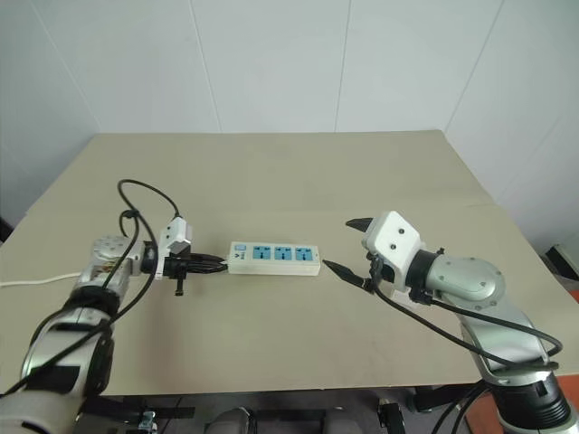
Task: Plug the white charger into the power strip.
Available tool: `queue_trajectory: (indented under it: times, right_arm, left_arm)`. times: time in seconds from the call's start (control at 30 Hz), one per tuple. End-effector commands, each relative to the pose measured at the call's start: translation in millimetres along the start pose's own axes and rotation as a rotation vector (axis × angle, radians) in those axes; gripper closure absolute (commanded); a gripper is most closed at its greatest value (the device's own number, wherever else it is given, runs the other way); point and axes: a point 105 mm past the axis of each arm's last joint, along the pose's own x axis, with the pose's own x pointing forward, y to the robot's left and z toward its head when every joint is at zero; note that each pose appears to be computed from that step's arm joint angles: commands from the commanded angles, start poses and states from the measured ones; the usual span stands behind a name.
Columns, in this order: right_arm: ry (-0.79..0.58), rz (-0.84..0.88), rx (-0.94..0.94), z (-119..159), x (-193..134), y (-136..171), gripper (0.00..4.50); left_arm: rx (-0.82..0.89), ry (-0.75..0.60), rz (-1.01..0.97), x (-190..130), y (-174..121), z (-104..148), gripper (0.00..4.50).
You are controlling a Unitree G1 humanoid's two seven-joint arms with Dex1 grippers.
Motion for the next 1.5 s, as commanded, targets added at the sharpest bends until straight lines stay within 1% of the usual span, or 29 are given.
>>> queue_trajectory:
  times: [0.03, 0.1, 0.2, 0.27, 0.37, 0.43, 0.47, 0.6, 0.77, 0.83, 0.93, 1.03, 1.07, 1.17, 1.2, 1.27, 1.33, 1.5]
  right_arm:
    - [-0.044, -0.013, -0.032, 9, 0, -4, 0.00]
    - [-0.047, -0.008, -0.029, 8, 2, -3, 0.00]
    - [-0.045, 0.002, -0.029, 6, 4, -2, 0.00]
    - [-0.049, 0.007, -0.028, 5, 5, -2, 0.00]
    - [-0.052, 0.012, -0.029, 5, 8, -3, 0.00]
    - [-0.054, 0.015, -0.030, 5, 9, -4, 0.00]
    - [-0.053, 0.015, -0.031, 5, 9, -4, 0.00]
    - [-0.052, 0.016, -0.030, 4, 8, -4, 0.00]
    - [-0.049, 0.013, -0.028, 3, 7, -5, 0.00]
    - [-0.049, 0.012, -0.027, 3, 7, -5, 0.00]
    - [-0.049, 0.013, -0.025, 3, 7, -5, 0.00]
    - [-0.049, 0.017, -0.024, 3, 7, -3, 0.00]
    - [-0.050, 0.019, -0.024, 3, 8, -3, 0.00]
    - [-0.052, 0.020, -0.025, 5, 8, -3, 0.00]
    - [-0.052, 0.020, -0.025, 5, 7, -3, 0.00]
    - [-0.052, 0.019, -0.029, 6, 6, -4, 0.00]
    - [-0.052, 0.017, -0.031, 7, 6, -4, 0.00]
    - [-0.062, 0.005, -0.040, 13, 5, -5, 0.00]
  left_arm:
    - [0.022, -0.008, 0.032, -3, -17, 22, 4.48]
    - [0.003, 0.031, 0.038, 0, -33, 19, 4.48]
    - [-0.097, 0.023, 0.076, 9, -47, 18, 4.48]
    - [-0.149, 0.047, 0.072, 16, -58, 13, 4.48]
    - [-0.197, 0.074, 0.099, 23, -63, 8, 4.48]
    - [-0.212, 0.076, 0.118, 24, -62, 6, 3.84]
    - [-0.211, 0.068, 0.105, 24, -64, 8, 3.58]
    - [-0.203, 0.026, 0.051, 18, -68, 17, 2.26]
    - [-0.187, 0.020, -0.028, -7, -72, 26, 0.57]
    - [-0.179, 0.020, -0.046, -20, -71, 30, 0.05]
    - [-0.104, -0.026, 0.003, -34, -62, 35, 0.05]
    - [-0.046, -0.070, 0.044, -45, -52, 33, 0.05]
    - [-0.010, -0.109, 0.060, -48, -49, 33, 0.05]
    - [0.016, -0.350, 0.081, -51, -39, 38, 0.05]
    - [0.008, -0.402, 0.084, -50, -37, 37, 0.05]
    - [0.008, -0.476, 0.094, -43, -33, 27, 0.05]
    - [0.007, -0.520, 0.118, -37, -28, 20, 0.05]
    - [0.004, -0.522, 0.108, -18, -24, 6, 0.05]
